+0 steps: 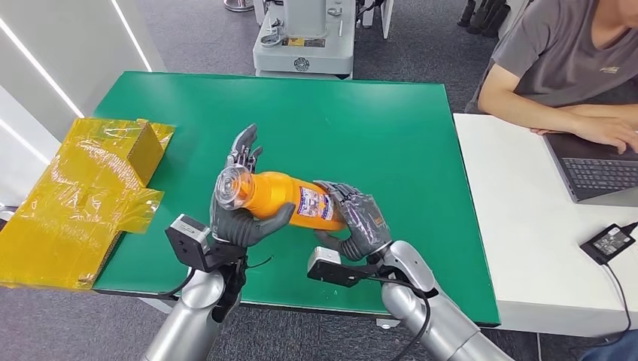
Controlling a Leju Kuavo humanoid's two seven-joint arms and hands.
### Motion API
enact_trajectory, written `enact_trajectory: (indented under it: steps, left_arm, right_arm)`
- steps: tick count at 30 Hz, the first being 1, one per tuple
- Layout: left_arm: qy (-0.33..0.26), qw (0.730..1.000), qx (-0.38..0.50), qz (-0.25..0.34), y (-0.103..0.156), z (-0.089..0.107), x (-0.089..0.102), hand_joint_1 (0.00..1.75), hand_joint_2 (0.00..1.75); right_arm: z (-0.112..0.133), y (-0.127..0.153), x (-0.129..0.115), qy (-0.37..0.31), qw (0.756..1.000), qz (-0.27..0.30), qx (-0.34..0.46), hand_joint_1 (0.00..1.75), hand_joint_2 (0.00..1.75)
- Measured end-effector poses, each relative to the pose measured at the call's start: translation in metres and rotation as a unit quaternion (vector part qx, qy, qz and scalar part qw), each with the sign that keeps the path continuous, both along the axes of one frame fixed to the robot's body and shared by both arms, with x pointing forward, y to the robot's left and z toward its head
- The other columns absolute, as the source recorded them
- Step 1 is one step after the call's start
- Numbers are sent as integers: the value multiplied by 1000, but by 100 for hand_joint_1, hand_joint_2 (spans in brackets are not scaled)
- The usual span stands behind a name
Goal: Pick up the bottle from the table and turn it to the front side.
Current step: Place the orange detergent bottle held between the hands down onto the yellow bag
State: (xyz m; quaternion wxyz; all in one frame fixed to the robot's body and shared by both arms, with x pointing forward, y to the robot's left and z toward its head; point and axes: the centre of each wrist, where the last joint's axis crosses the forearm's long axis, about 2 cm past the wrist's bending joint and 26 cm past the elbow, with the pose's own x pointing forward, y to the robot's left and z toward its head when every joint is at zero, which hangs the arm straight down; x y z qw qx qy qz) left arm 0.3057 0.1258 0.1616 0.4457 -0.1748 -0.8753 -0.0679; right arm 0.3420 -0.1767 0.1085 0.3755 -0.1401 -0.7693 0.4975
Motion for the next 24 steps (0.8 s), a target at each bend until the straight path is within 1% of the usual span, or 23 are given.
enact_trajectory:
  steps: [5,24]
  left_arm:
    - [1,1000,5,-9,-1,-2,-3,175,175]
    - [-2,1000,1,-17,-7,0,-5,175,175]
  right_arm:
    - [-1,0,-1,3,1000,-1,0,175,175]
    - [-6,0,-6,8,1000,1,4,175,175]
